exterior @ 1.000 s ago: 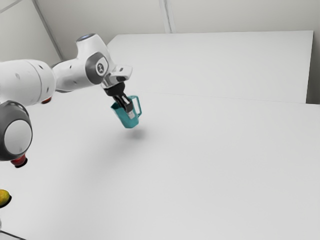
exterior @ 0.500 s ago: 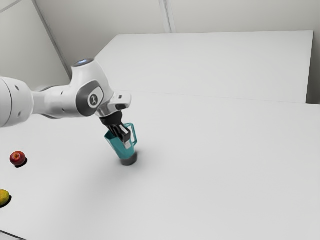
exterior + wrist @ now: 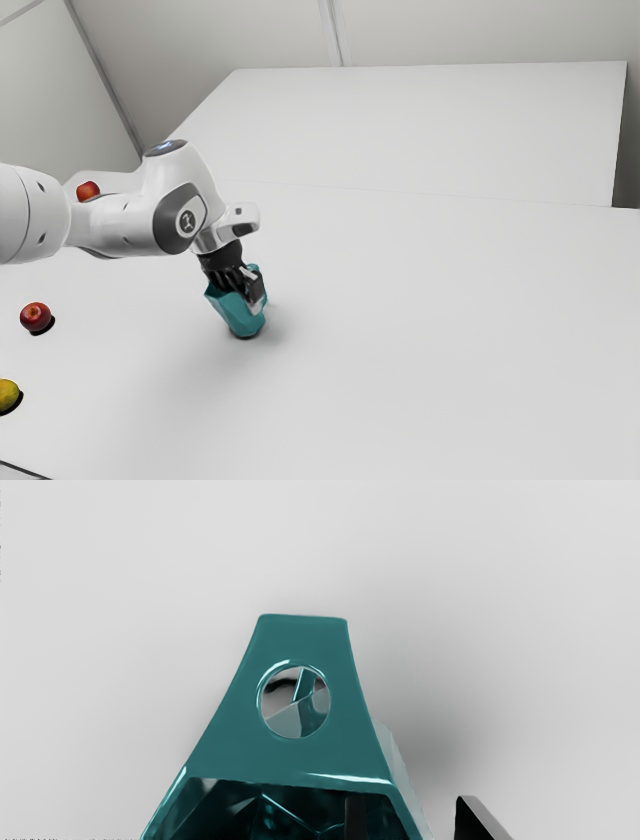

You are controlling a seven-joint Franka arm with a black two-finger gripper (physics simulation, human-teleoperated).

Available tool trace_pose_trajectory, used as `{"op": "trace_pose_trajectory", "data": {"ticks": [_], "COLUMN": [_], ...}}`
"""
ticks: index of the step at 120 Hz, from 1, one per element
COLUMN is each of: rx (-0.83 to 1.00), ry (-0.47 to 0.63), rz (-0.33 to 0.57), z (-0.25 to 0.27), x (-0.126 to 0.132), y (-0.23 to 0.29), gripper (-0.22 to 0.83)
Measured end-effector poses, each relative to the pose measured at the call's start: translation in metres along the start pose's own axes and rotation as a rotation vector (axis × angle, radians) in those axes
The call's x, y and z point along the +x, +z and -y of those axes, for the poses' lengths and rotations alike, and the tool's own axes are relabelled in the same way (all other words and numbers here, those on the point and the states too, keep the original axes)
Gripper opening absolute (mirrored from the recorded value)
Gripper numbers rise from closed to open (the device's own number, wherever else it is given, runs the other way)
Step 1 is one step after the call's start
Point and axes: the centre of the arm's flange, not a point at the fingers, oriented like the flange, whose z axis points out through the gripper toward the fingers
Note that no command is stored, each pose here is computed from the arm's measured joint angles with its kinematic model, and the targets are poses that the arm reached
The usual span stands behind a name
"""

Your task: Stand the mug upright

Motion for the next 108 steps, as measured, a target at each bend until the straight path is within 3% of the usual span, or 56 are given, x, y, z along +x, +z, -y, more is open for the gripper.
{"op": "trace_pose_trajectory", "data": {"ticks": [16,37,87,100,108], "rx": [-0.003,-0.003,-0.002,0.014,0.054], "ry": [-0.03,-0.052,-0.063,-0.053,-0.032], "rz": [-0.001,-0.002,-0.069,-0.116,-0.163], "z": [0.001,-0.001,-0.011,-0.012,-0.017], "x": [-0.001,-0.001,0.006,0.025,0.047], "y": [0.001,0.001,-0.049,-0.099,-0.163], "gripper": [0.35,0.5,0.6,0.61,0.61]}}
